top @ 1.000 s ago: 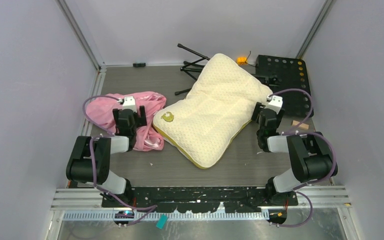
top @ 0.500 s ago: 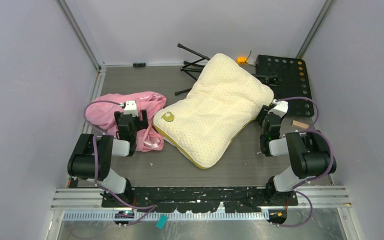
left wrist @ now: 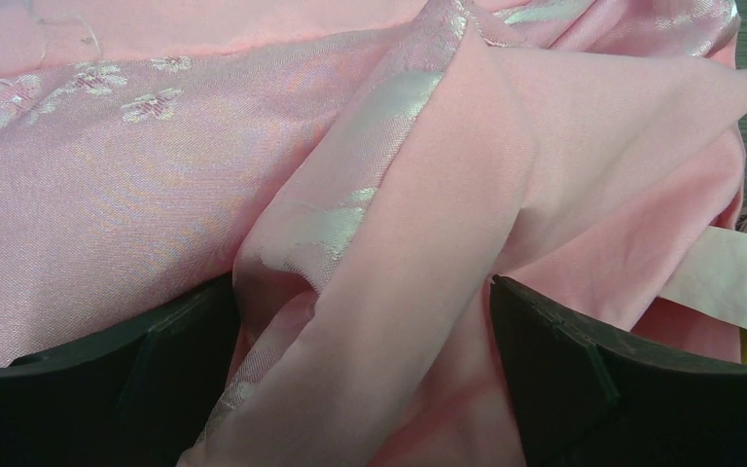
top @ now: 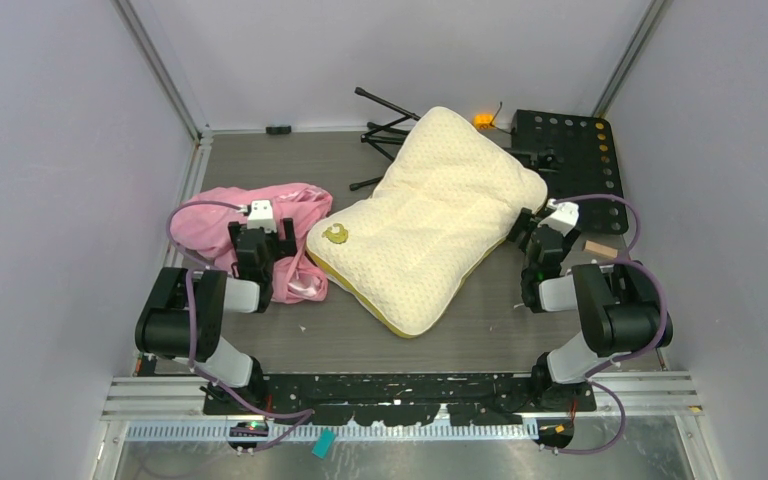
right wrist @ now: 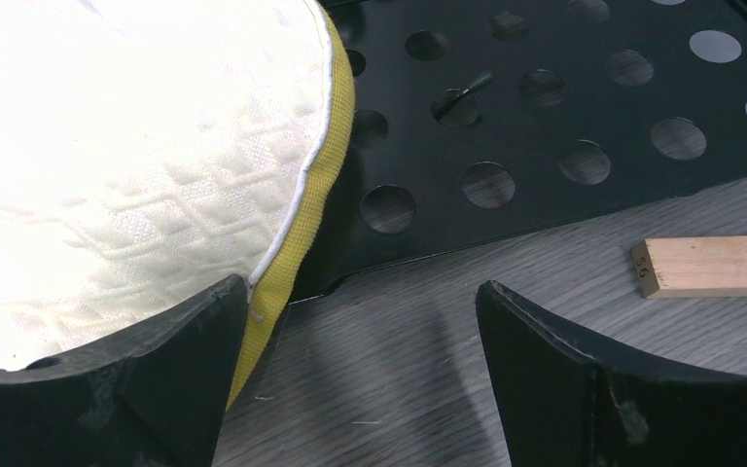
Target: Remove the pillowcase from the pillow
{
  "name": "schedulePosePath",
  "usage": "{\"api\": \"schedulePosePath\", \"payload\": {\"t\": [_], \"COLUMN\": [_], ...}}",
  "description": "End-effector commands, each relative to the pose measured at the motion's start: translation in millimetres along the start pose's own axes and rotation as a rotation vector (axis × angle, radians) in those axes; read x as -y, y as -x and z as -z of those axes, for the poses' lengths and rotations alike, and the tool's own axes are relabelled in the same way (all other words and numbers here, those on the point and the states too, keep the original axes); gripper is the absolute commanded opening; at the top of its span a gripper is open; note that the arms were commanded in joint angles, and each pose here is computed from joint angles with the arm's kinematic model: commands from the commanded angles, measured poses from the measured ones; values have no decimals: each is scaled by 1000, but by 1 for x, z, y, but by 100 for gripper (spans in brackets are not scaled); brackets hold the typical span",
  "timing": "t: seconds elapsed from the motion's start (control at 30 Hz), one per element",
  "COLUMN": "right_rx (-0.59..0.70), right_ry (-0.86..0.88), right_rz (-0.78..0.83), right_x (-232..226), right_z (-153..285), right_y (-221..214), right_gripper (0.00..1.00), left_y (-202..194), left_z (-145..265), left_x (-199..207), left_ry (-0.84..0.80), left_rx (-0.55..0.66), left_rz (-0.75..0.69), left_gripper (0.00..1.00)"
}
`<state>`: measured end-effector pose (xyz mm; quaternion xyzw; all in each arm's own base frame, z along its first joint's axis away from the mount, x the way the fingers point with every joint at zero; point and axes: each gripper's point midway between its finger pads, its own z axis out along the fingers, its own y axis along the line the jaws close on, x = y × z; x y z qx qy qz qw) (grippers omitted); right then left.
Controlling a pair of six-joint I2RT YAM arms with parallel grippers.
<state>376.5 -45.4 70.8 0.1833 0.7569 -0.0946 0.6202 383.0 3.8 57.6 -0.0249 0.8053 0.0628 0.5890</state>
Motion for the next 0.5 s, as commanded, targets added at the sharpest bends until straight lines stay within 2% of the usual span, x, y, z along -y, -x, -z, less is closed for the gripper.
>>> {"api": "schedulePosePath", "payload": {"t": [0.0, 0.47], "right_rx": [28, 27], "right_ry": [-37, -39], "right_rz": [-1, 0], "right_x": [6, 7], "right_z": [-4, -4], "right_y": [7, 7], "right_gripper": [91, 92], "left_y": [18, 18], "left_z": [-3, -3], "left_x": [-2, -2], "left_ry": [6, 4], "left_rx": [70, 71], "left_rz": [-4, -4], "left_gripper": [100, 100]}}
